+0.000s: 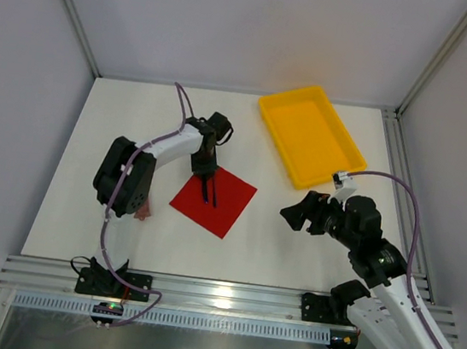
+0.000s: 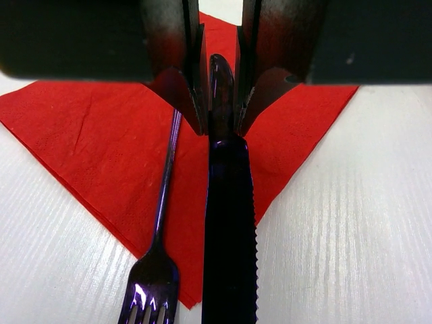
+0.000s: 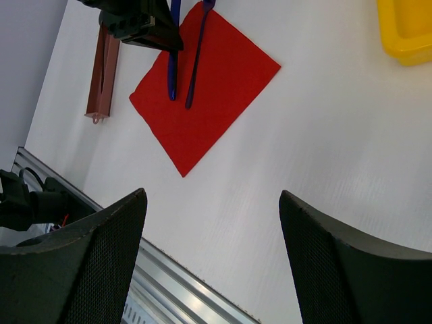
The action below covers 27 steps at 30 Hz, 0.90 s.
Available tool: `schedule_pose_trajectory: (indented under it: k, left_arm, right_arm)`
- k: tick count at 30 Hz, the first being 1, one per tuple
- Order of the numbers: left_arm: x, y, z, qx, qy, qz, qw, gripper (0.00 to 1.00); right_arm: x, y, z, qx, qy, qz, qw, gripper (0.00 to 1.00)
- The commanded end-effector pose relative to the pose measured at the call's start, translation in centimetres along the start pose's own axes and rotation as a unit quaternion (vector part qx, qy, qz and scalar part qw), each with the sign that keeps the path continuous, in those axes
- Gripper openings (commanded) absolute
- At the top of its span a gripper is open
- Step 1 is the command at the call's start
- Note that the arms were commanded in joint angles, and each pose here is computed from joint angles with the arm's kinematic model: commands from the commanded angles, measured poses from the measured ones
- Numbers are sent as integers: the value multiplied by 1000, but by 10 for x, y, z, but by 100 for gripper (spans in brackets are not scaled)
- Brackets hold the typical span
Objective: Place the utensils on the paper napkin and roll it up
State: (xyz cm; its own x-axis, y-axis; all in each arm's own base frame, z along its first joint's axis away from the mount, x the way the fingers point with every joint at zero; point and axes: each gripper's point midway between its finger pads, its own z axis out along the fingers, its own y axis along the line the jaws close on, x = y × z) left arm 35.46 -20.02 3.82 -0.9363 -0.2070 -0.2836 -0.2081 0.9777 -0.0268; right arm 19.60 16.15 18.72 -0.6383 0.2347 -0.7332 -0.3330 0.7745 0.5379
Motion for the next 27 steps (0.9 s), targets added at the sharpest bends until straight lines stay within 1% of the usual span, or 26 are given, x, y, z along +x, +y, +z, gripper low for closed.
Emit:
schedule_pose_trajectory:
  k: [1, 17, 22, 26, 27]
  left_arm:
    - [-16, -13, -8, 24, -20, -19, 999, 0]
    - [-1, -20, 10, 19, 3, -21, 1000, 0]
    - [2, -16, 15, 10, 7, -18, 1000, 9]
    - [2, -16, 15, 8, 9, -18, 1000, 13]
    - [3, -16, 15, 8, 9, -17, 1000, 17]
  right_arm:
    - [-18, 9, -4, -8, -25, -15, 1000, 80]
    - [-17, 9, -5, -9, -25, -15, 1000, 80]
    - [-16, 8, -4, -8, -24, -14, 1000, 80]
    - [-15, 8, -3, -8, -23, -13, 1000, 80]
    - [-15, 8, -3, -9, -22, -13, 1000, 80]
